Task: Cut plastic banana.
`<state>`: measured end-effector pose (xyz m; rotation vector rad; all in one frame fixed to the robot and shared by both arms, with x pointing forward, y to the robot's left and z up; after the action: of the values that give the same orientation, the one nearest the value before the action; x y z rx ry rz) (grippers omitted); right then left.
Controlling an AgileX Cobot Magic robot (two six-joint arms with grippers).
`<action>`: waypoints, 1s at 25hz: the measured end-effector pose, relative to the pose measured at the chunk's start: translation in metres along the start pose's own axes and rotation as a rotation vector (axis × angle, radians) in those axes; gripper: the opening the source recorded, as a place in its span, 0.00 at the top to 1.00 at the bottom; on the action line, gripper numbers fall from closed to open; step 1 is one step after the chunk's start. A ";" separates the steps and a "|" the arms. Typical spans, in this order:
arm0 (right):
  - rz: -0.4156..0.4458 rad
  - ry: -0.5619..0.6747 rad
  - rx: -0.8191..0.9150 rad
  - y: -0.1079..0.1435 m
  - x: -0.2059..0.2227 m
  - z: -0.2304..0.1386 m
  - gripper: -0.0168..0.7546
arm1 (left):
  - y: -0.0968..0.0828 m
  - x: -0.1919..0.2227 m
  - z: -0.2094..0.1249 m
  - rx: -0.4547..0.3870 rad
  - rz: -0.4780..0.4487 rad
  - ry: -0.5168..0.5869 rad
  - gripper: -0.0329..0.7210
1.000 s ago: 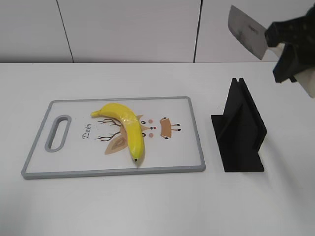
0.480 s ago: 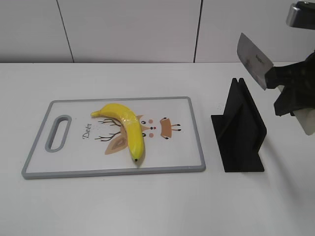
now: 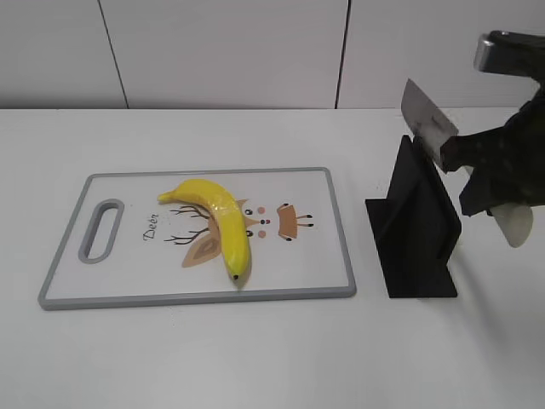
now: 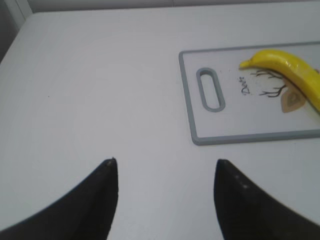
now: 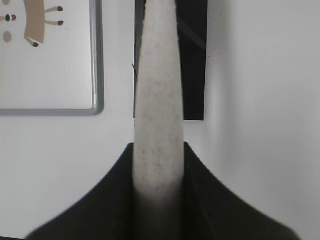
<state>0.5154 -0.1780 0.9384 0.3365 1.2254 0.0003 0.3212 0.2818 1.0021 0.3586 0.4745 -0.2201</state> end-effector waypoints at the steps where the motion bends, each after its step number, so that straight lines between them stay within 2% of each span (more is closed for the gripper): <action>1: -0.007 0.014 0.003 -0.001 0.005 -0.001 0.76 | -0.001 -0.001 0.000 0.000 0.001 -0.008 0.21; 9: -0.062 0.106 0.004 -0.006 0.038 -0.010 0.76 | -0.003 -0.001 -0.001 -0.006 -0.009 -0.010 0.23; 14: -0.032 0.137 0.004 0.000 0.038 -0.015 0.75 | -0.003 0.000 -0.001 -0.006 -0.010 -0.008 0.24; 16: -0.022 0.160 -0.002 0.001 0.037 -0.019 0.67 | -0.003 0.000 -0.001 -0.006 -0.010 -0.008 0.24; 21: -0.004 0.169 -0.019 0.002 0.017 -0.026 0.23 | -0.003 0.000 -0.001 -0.006 -0.010 -0.008 0.25; 22: -0.003 0.155 -0.031 0.001 0.009 -0.026 0.19 | -0.003 0.000 -0.001 -0.006 -0.010 -0.008 0.25; 25: 0.012 0.115 -0.088 -0.003 -0.021 -0.029 0.15 | -0.003 0.000 -0.001 -0.006 -0.010 -0.008 0.25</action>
<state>0.4809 -0.1773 0.9486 0.2699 1.3328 0.0842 0.3194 0.2795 1.0003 0.3497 0.4688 -0.2298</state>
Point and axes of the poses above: a point on each arm's last joint axis where the gripper is mounted, x pointing out along that axis toward the gripper, y along the wrist's bending axis when the last joint is at zero, z = x × y, the point moved 10 cm from there along x, pointing out along that axis toward the gripper, and after that the axes turned 14 degrees about x, right-handed, at the moved point
